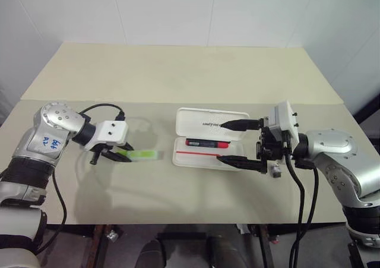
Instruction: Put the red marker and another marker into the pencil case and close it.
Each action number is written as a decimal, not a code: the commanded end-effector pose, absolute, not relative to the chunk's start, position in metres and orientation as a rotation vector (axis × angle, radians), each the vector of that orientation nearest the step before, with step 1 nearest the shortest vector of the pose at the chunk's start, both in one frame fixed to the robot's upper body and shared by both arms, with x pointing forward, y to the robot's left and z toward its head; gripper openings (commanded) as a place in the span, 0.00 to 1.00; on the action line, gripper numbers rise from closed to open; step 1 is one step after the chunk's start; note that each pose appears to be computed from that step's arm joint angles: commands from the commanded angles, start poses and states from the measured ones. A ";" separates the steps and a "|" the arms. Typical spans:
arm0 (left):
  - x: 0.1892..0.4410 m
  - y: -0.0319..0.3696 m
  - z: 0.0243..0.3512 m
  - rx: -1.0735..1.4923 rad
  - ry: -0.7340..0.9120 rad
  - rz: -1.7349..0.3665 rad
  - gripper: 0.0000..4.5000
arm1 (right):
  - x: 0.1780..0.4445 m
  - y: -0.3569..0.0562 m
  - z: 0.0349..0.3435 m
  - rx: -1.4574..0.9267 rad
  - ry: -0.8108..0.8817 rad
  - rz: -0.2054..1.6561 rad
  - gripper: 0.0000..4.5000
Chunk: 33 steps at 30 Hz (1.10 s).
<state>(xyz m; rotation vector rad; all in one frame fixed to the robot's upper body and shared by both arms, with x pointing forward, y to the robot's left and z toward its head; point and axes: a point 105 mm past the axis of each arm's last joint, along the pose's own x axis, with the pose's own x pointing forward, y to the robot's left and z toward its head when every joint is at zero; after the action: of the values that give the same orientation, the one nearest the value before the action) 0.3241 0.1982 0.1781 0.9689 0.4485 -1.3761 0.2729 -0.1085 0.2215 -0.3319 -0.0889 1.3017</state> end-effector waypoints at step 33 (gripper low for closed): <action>0.341 0.052 0.167 0.857 0.401 -1.538 0.24 | 0.267 -0.129 0.218 -0.312 -0.123 1.098 1.00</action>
<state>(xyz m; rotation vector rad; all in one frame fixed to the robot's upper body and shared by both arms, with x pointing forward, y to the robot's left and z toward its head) 0.3401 0.0576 0.1598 0.8237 0.4243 -1.5400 0.2730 -0.1296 0.2058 -0.3013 -0.0682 1.0977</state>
